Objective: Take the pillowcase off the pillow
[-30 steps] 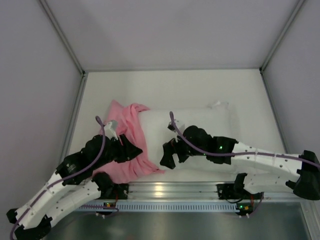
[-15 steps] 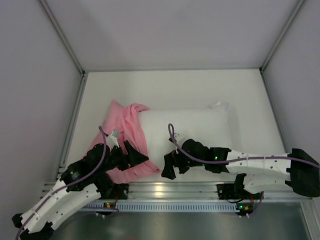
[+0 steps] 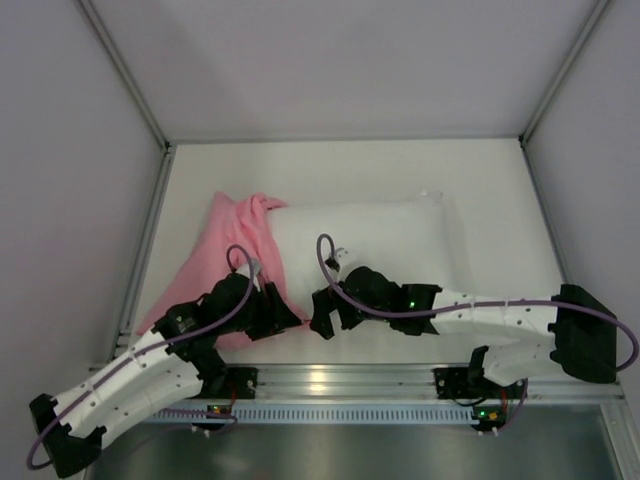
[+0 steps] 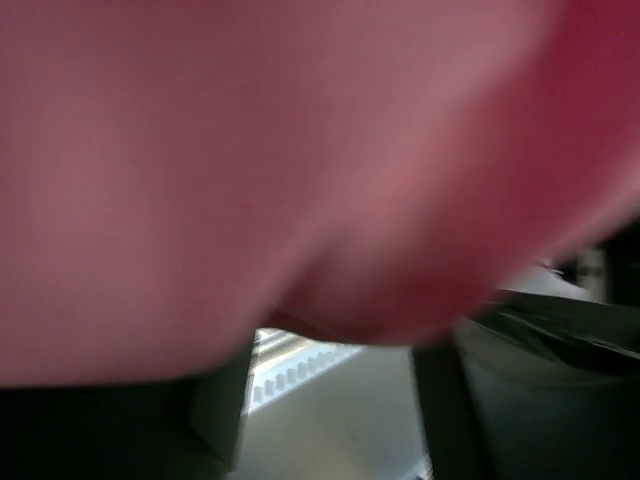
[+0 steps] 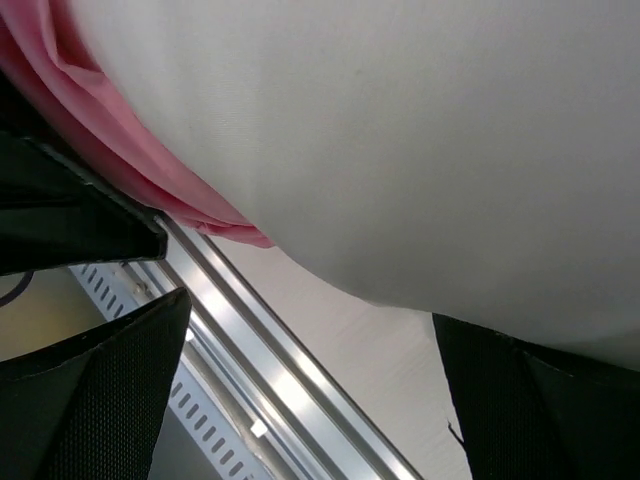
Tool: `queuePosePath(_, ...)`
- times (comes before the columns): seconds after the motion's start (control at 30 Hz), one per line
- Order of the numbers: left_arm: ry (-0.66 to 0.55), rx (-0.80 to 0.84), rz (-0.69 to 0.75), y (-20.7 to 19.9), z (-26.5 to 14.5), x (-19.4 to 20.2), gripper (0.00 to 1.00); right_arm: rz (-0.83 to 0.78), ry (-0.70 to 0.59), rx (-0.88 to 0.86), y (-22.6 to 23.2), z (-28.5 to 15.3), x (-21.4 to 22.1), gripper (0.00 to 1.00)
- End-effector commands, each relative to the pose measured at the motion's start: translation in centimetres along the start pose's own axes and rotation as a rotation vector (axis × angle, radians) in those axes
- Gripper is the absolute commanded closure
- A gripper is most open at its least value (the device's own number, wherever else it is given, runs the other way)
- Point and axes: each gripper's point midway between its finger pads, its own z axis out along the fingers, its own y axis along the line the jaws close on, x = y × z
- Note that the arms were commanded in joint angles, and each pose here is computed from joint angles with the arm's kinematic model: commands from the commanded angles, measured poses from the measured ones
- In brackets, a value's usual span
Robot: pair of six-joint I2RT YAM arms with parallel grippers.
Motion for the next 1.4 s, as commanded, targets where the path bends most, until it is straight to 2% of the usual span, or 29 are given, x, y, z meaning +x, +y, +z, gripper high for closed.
queuePosePath(0.0,-0.035,-0.132,0.013,3.2,1.5,-0.4,0.42,0.050,-0.165,0.058,-1.0,-1.3,-3.9,0.01)
queuePosePath(0.07,-0.078,-0.198,0.032,4.4,1.6,-1.2,0.63,0.071,-0.189,0.064,-1.3,-2.0,-4.2,0.01)
queuePosePath(0.1,-0.091,-0.222,0.041,4.7,1.2,-1.6,0.82,0.074,-0.194,0.066,-1.3,-2.2,-4.3,0.01)
queuePosePath(0.17,-0.159,-0.269,0.055,4.6,0.5,-3.2,1.00,0.066,-0.215,0.049,-0.8,-3.1,-5.1,0.01)
queuePosePath(0.23,-0.206,-0.319,0.071,5.0,-0.3,-4.3,1.00,0.028,-0.226,0.038,-0.4,-3.9,-5.8,0.01)
queuePosePath(0.33,-0.278,-0.282,0.081,3.3,-1.7,-5.9,1.00,-0.052,-0.224,0.063,-0.6,-5.2,-6.6,0.00)
queuePosePath(0.5,-0.382,-0.148,0.129,-1.3,-4.9,-8.5,1.00,-0.113,-0.225,0.095,-1.3,-7.3,-6.9,0.01)
queuePosePath(0.67,-0.440,-0.066,0.190,-5.1,-7.4,-10.4,1.00,-0.136,-0.218,0.117,-2.2,-7.6,-6.1,0.01)
queuePosePath(0.7,-0.400,-0.116,0.177,-4.2,-6.0,-9.9,0.69,-0.127,-0.231,0.133,-2.5,-7.8,-6.2,0.01)
queuePosePath(0.73,-0.400,-0.116,0.177,-4.2,-6.0,-9.9,0.47,-0.127,-0.231,0.133,-2.5,-7.8,-6.2,0.01)
queuePosePath(0.8,-0.364,-0.168,0.139,-3.0,-4.3,-9.3,0.27,-0.120,-0.241,0.126,-2.2,-7.9,-6.7,0.01)
queuePosePath(0.87,-0.342,-0.222,0.123,-1.3,-2.4,-8.8,0.17,-0.127,-0.236,0.115,-1.8,-7.8,-6.9,0.01)
queuePosePath(0.97,-0.360,-0.281,0.130,0.2,-0.7,-9.2,0.11,-0.128,-0.245,0.110,-1.5,-7.9,-7.5,0.01)
queuePosePath(1.13,-0.319,-0.333,0.139,1.7,0.4,-8.4,0.12,-0.130,-0.250,0.109,-1.3,-8.2,-7.9,0.00)
queuePosePath(1.2,-0.322,-0.312,0.126,2.0,0.2,-8.0,0.32,-0.126,-0.255,0.108,-1.3,-8.3,-7.9,0.01)
queuePosePath(1.23,-0.317,-0.285,0.119,1.7,0.0,-7.8,0.46,-0.124,-0.253,0.111,-1.4,-8.3,-7.9,0.01)
queuePosePath(1.27,-0.334,-0.236,0.103,1.0,-0.7,-7.8,0.63,-0.122,-0.241,0.116,-1.5,-8.0,-7.6,0.01)
queuePosePath(1.3,-0.340,-0.204,0.095,0.6,-1.2,-7.7,0.94,-0.117,-0.229,0.119,-1.6,-7.7,-7.3,0.01)
queuePosePath(1.33,-0.347,-0.170,0.087,0.0,-1.7,-7.7,1.00,-0.116,-0.218,0.120,-1.6,-7.4,-7.0,0.00)
queuePosePath(1.37,-0.361,-0.108,0.085,-1.0,-2.7,-7.8,1.00,-0.120,-0.189,0.112,-1.5,-6.8,-6.4,0.01)
